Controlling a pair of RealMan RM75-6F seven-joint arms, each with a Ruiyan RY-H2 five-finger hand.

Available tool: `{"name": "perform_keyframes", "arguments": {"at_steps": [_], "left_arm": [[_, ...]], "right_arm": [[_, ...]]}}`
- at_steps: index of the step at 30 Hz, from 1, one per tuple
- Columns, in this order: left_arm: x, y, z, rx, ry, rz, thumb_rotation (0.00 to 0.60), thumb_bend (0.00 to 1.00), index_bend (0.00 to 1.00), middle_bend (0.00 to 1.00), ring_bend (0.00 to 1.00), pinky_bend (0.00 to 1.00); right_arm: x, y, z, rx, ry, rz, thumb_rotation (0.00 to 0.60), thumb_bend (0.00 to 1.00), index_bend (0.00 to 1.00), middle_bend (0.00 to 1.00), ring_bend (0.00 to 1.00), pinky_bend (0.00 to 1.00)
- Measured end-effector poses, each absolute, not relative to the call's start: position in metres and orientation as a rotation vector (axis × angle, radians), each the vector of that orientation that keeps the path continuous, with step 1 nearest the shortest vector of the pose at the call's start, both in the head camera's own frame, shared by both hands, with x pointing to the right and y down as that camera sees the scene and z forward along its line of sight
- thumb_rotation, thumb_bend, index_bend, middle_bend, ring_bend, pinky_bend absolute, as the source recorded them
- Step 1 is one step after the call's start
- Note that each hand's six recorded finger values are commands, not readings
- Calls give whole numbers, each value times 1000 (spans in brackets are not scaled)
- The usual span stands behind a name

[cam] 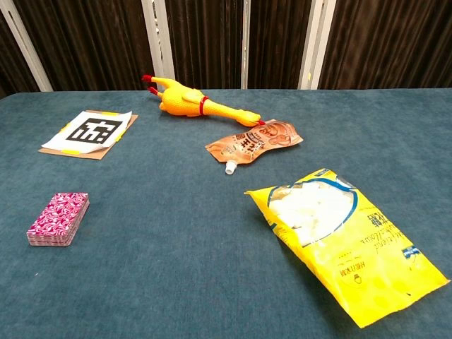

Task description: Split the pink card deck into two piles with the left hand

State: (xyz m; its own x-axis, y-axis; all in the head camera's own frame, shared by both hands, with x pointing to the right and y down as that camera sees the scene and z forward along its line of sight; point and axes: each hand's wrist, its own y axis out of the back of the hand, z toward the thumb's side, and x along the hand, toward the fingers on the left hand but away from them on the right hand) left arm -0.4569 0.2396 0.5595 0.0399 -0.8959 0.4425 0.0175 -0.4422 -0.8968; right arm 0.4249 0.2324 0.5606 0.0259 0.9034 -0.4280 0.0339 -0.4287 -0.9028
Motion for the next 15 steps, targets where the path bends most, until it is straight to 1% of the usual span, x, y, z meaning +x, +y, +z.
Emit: {"name": "perform_keyframes", "arguments": {"at_steps": [15], "left_arm": [[-450, 234, 565, -1576, 895, -1529, 600, 48, 0, 0, 0, 0]], "right_arm": [[424, 231, 563, -1576, -982, 1499, 600, 362, 0, 0, 0, 61]]}}
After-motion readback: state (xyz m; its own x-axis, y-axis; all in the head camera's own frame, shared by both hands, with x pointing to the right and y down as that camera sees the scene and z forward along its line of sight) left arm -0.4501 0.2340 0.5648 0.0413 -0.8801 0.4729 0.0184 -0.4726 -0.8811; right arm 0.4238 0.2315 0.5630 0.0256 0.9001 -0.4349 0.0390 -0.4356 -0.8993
